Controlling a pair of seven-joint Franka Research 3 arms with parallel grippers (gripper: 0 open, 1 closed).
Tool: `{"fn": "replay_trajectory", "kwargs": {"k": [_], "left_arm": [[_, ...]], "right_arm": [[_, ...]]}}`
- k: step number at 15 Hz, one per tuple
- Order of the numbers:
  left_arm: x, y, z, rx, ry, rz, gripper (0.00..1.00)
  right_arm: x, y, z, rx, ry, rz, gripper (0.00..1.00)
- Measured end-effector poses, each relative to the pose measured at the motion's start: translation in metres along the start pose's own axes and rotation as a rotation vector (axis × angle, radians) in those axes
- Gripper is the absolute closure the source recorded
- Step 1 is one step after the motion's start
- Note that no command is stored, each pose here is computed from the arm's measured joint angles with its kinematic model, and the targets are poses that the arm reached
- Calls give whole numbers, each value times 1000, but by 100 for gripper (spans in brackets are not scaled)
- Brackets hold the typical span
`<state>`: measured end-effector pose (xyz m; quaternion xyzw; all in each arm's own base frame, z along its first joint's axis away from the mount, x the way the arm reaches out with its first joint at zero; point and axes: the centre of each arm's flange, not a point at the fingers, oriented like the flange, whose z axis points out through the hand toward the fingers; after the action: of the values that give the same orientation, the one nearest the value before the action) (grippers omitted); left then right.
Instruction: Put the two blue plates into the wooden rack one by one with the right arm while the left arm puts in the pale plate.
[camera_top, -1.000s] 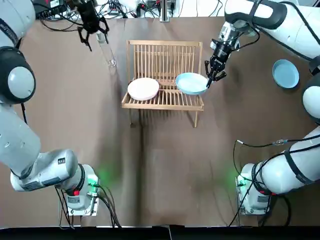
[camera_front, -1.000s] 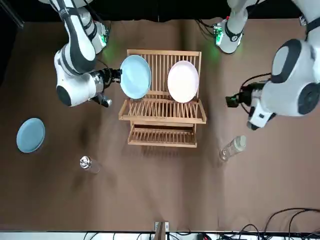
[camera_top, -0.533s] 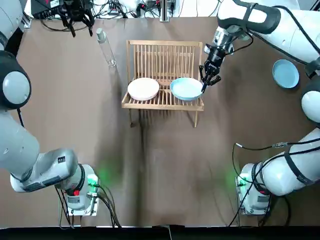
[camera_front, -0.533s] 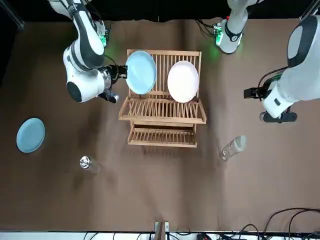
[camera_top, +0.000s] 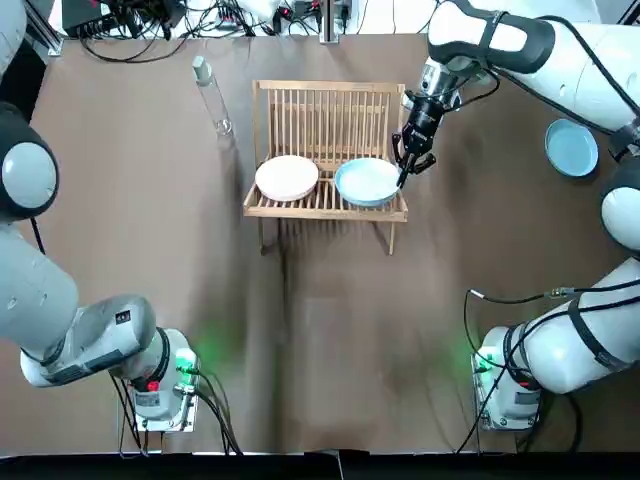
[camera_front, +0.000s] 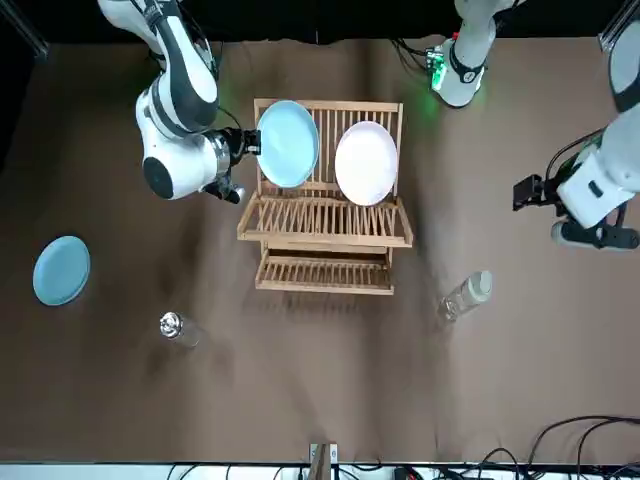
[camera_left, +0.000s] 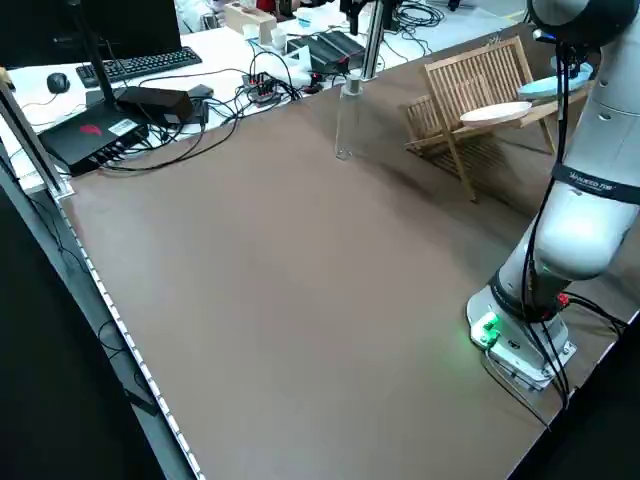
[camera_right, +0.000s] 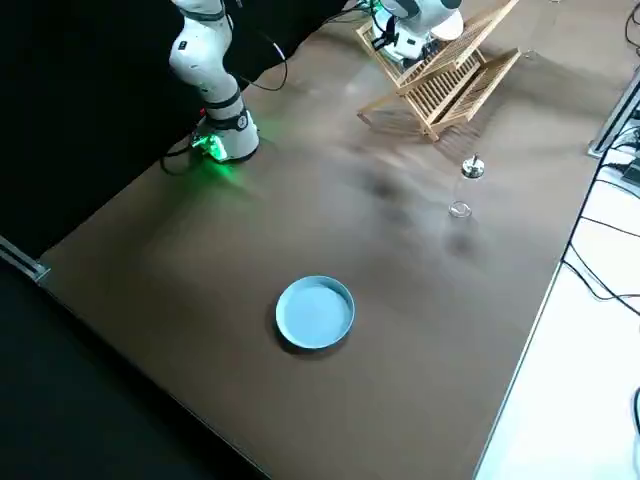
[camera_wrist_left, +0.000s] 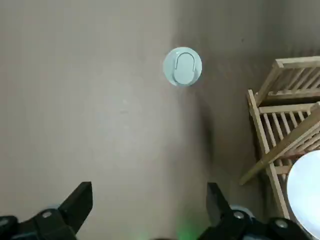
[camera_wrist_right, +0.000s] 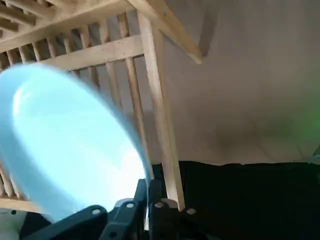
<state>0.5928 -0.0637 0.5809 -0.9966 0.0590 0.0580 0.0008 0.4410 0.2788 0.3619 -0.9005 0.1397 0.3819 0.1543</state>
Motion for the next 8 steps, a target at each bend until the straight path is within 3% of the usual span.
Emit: {"fn": "replay_trajectory", "kwargs": {"k": [4,8], "left_arm": [[-16,-2,-28,62,48,-11,0],[-18,-5,-29,63,48,-17,0]], "right_arm": [[0,0,-1,2,1,1,79],[-1,4,-11,6,-13,3,77]]}}
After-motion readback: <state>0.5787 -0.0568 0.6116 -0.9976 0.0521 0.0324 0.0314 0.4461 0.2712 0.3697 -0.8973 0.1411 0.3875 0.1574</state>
